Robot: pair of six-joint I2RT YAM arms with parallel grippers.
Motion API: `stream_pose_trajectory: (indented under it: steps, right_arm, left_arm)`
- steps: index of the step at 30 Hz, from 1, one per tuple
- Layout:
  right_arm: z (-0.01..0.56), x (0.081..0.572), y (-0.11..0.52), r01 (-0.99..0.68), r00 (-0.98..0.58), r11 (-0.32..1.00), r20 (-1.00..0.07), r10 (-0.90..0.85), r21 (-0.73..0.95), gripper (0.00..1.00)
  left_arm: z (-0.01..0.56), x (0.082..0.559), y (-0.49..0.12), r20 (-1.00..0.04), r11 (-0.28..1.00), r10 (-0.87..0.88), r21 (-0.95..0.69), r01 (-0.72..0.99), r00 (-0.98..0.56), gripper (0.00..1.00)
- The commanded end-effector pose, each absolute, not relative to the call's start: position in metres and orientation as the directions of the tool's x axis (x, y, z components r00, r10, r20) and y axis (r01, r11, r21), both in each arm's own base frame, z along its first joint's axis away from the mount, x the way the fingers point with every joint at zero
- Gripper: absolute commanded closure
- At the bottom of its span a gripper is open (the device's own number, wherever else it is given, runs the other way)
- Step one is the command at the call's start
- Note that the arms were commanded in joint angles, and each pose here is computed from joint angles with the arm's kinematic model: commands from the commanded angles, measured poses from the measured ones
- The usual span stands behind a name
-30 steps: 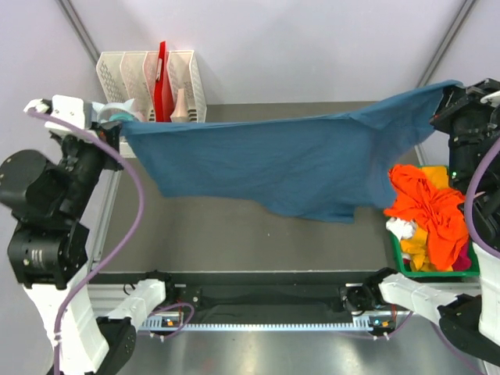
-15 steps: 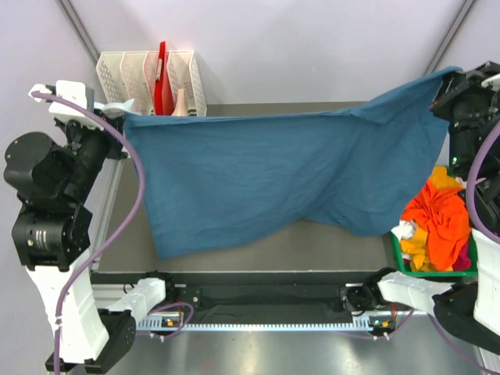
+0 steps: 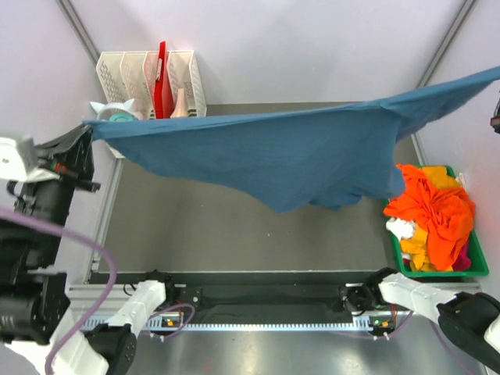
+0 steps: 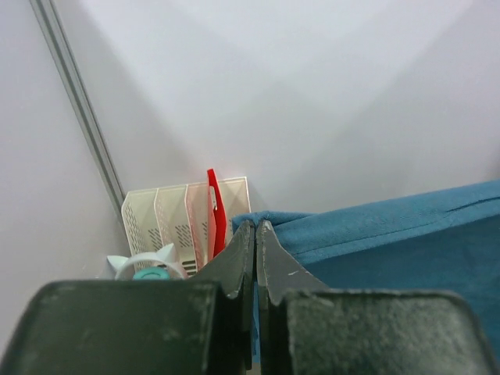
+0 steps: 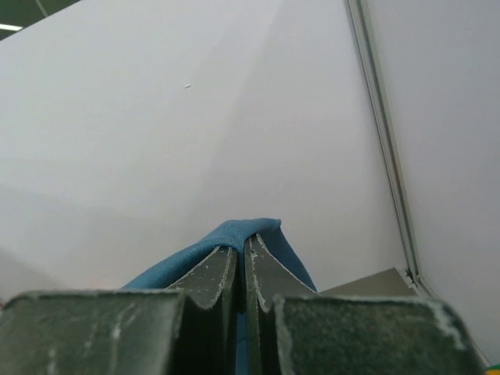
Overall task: Fold and stack the t-shirts
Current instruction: Flatten the tshirt out
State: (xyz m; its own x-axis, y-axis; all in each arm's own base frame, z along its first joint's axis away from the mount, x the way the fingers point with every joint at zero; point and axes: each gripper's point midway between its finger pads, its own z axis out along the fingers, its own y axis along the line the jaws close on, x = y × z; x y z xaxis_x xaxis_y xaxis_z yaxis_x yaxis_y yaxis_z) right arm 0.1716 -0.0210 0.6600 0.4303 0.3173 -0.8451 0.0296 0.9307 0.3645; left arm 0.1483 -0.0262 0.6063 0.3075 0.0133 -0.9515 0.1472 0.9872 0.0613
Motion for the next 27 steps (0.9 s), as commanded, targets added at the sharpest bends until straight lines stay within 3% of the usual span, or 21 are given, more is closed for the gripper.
stream_pose_trajectory:
  steps: [1,9,13,17,21,27]
  right_arm:
    - [0.645,0.19,-0.02,0.091,0.398,0.933,-0.871,0.287,0.349,1.0]
    - [0.587,0.289,0.013,0.22,0.242,0.949,-0.955,0.173,0.227,1.0]
    - [0.546,0.383,0.021,0.282,0.14,0.938,-0.976,0.167,0.201,1.0]
    - [0.529,0.446,0.02,0.329,0.108,0.922,-0.978,0.178,0.204,1.0]
    - [0.562,0.459,0.028,0.28,0.198,0.928,-0.961,0.193,0.244,1.0]
    - [0.63,0.408,0.031,0.197,0.354,0.94,-0.914,0.198,0.28,1.0]
  left_arm:
    - [0.598,0.166,-0.02,-0.958,0.992,0.025,0.059,0.11,0.287,1.0]
    - [0.519,0.296,-0.024,-0.994,0.988,0.08,0.088,0.126,0.069,1.0]
    - [0.491,0.371,-0.027,-0.995,0.986,0.094,0.096,0.139,0.021,1.0]
    - [0.456,0.459,-0.028,-0.995,0.989,0.077,0.068,0.128,-0.067,1.0]
    - [0.491,0.491,-0.033,-1.0,0.991,0.022,0.021,0.135,-0.006,1.0]
    - [0.566,0.476,-0.036,-0.987,0.989,-0.002,0.021,0.145,0.161,1.0]
